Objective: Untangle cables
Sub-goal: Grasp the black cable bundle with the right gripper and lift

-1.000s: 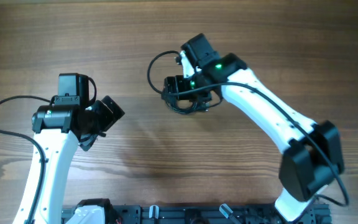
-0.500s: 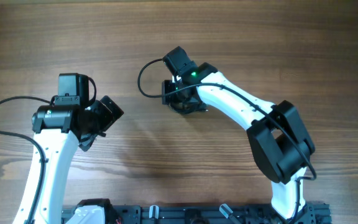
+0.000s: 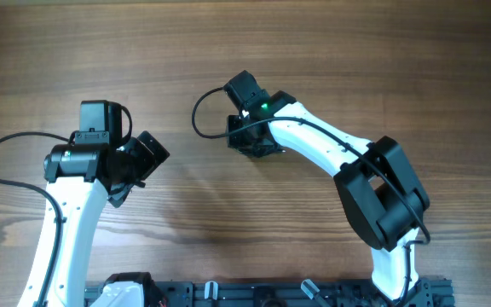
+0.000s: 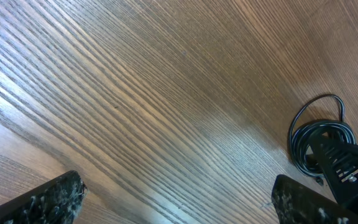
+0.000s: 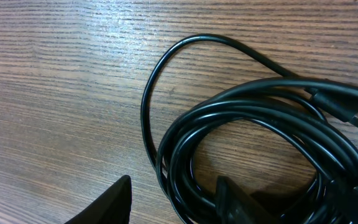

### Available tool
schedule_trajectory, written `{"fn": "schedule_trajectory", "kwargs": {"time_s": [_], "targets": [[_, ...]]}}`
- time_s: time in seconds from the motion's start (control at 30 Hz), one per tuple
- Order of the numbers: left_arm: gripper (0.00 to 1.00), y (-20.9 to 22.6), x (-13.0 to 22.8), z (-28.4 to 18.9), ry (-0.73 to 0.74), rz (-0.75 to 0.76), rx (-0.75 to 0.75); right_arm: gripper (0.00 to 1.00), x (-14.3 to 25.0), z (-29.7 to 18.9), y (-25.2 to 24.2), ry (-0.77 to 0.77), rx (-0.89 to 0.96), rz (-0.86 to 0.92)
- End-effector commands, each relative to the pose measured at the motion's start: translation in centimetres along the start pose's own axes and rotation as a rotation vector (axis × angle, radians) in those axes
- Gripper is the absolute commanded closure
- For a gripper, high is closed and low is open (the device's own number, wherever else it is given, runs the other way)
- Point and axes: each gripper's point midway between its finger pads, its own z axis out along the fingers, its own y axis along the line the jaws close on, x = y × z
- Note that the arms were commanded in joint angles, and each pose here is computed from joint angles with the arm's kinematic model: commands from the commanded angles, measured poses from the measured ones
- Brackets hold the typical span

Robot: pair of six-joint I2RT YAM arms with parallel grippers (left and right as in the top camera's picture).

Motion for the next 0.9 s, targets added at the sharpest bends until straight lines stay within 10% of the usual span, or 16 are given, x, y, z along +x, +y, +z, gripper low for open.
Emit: {"fn": "schedule_trajectory", "kwargs": {"time_s": [0.0,0.33,0.57,0.87], "targets": [[0.0,0.2,-0.5,-0.1,-0.017,-0.017,-0.014,0.55,0.4,1.2,-0.8,0.011,0.034,0.004],[0.0,0.2,-0.4,-0.1,-0.016,-0.016,-0.015,0.57,0.7,2.4,-0.9,0.028,0.031,-0.017],[0.0,0.2,-0.5,-0.1,-0.017,-0.017,-0.014,0.94,0.4,2.3,0.2,0.025,-0.025,-0.02],[0.0,-0.5,0.6,-0.1,0.042,-0.017,0.029,0.96,-1.7,-6.2,7.6,-0.024,-0.345,-0.075]]}}
